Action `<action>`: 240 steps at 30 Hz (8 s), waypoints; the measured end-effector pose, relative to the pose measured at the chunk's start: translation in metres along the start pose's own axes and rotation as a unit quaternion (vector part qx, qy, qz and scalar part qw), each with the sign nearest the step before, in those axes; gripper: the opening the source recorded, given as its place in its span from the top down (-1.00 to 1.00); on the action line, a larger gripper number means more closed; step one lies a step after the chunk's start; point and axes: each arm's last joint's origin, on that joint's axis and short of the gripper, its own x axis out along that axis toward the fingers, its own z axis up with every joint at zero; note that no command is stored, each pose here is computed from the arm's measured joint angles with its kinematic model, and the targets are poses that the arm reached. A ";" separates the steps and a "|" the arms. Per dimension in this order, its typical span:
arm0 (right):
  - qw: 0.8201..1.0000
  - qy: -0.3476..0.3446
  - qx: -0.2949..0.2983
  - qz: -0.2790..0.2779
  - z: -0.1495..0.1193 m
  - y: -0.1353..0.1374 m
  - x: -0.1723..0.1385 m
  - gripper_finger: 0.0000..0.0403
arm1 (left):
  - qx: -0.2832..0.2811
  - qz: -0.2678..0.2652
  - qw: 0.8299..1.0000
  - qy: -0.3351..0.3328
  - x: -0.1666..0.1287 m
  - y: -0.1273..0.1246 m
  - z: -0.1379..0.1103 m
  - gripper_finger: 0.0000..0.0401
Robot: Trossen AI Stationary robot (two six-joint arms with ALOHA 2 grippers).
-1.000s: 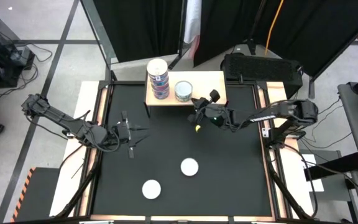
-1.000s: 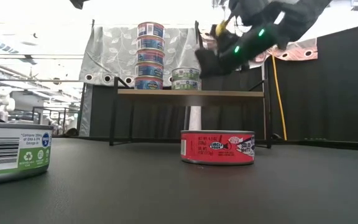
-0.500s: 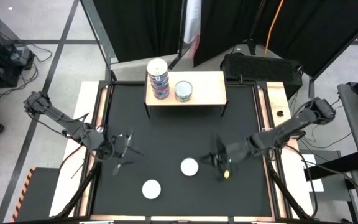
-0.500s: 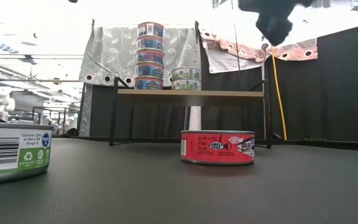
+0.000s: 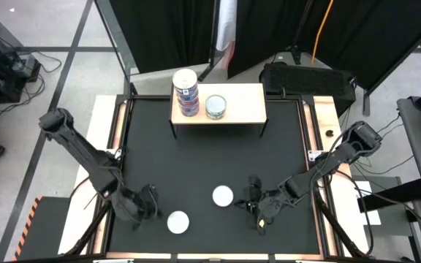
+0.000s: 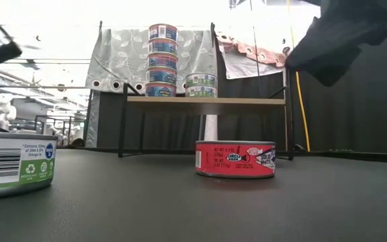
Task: Stack canned seafood by type on shelf
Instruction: Stack the green tuna can on top of the other green tuna can on the shelf
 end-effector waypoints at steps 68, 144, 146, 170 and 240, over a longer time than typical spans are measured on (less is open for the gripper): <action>0.997 -0.082 -0.016 0.000 -0.005 0.024 -0.013 0.95 | 0.045 0.124 0.987 0.087 0.073 -0.016 -0.029 0.99; 0.995 -0.086 -0.037 0.029 -0.006 0.031 -0.016 0.95 | 0.717 0.030 0.670 0.190 0.024 -0.065 -0.001 -0.66; 0.995 -0.086 -0.038 0.028 -0.006 0.031 -0.016 0.95 | 0.725 0.032 0.664 0.181 0.026 -0.063 0.004 -0.66; 0.994 -0.088 -0.064 0.024 -0.005 0.030 -0.015 0.95 | 0.770 -0.016 0.601 0.216 0.061 -0.049 0.010 -0.20; 0.555 -0.078 -0.757 -0.335 0.034 0.064 -0.048 -0.09 | -0.057 -0.016 0.957 -0.284 -0.050 -0.015 0.165 0.25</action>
